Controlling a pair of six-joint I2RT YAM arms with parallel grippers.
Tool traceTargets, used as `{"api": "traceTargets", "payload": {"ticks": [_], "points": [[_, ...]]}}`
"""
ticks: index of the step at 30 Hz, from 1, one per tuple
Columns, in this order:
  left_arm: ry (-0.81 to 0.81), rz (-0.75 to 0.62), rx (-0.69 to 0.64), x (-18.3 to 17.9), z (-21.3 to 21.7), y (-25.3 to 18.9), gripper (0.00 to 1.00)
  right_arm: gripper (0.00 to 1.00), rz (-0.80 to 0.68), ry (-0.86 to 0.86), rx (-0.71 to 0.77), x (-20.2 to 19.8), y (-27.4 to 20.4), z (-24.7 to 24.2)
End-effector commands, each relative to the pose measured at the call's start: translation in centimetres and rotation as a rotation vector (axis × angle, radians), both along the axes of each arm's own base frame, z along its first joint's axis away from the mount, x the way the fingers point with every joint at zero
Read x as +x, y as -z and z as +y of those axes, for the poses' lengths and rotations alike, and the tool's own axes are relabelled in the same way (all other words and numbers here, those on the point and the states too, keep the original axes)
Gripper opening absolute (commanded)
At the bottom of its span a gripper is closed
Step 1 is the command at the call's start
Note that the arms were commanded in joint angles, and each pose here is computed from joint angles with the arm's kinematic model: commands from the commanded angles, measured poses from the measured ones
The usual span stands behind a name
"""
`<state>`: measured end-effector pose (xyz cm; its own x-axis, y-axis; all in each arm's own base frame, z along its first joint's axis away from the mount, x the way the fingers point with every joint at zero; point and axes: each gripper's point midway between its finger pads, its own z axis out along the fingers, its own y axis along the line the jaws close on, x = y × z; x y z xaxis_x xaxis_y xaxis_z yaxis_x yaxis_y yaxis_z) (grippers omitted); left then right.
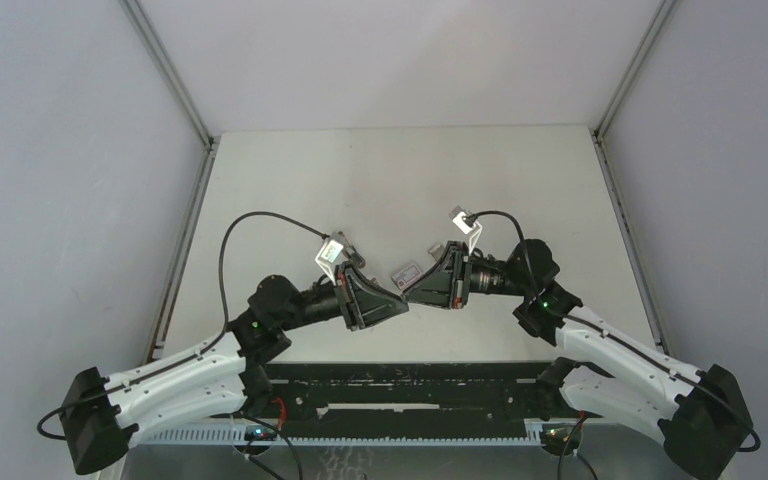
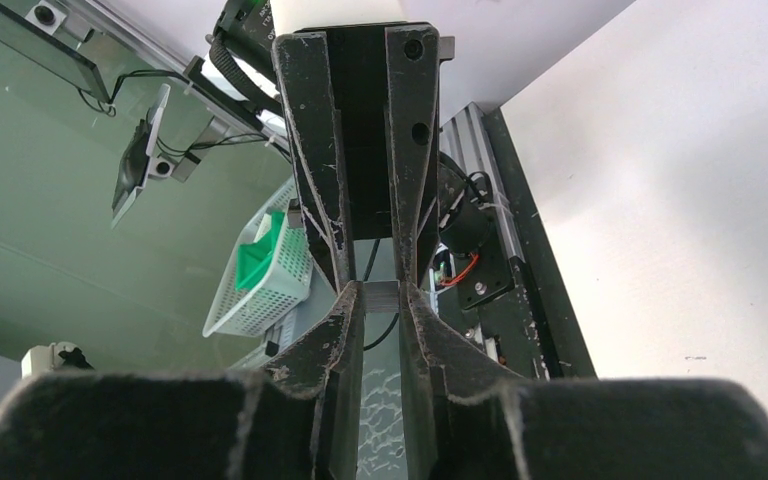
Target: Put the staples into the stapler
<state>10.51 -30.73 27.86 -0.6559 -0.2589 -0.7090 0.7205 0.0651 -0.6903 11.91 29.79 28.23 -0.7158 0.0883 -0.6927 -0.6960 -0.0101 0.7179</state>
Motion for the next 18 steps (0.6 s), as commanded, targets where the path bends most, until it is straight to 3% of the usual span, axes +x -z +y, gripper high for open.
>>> {"api": "traceTargets", "payload": {"ticks": [1,14,18], "points": [[0.004,-0.072,-0.122,-0.5,0.4,-4.7,0.28,0.16,-0.032,-0.024,0.012,-0.8,-0.6,0.0],[-0.005,-0.067,-0.12,-0.4,0.6,-4.3,0.09,0.16,-0.029,-0.013,-0.031,-0.5,0.7,0.1],[-0.009,-0.041,-0.085,-0.4,0.6,-2.9,0.08,0.23,-0.046,0.02,-0.041,0.1,0.9,-0.1]]}}
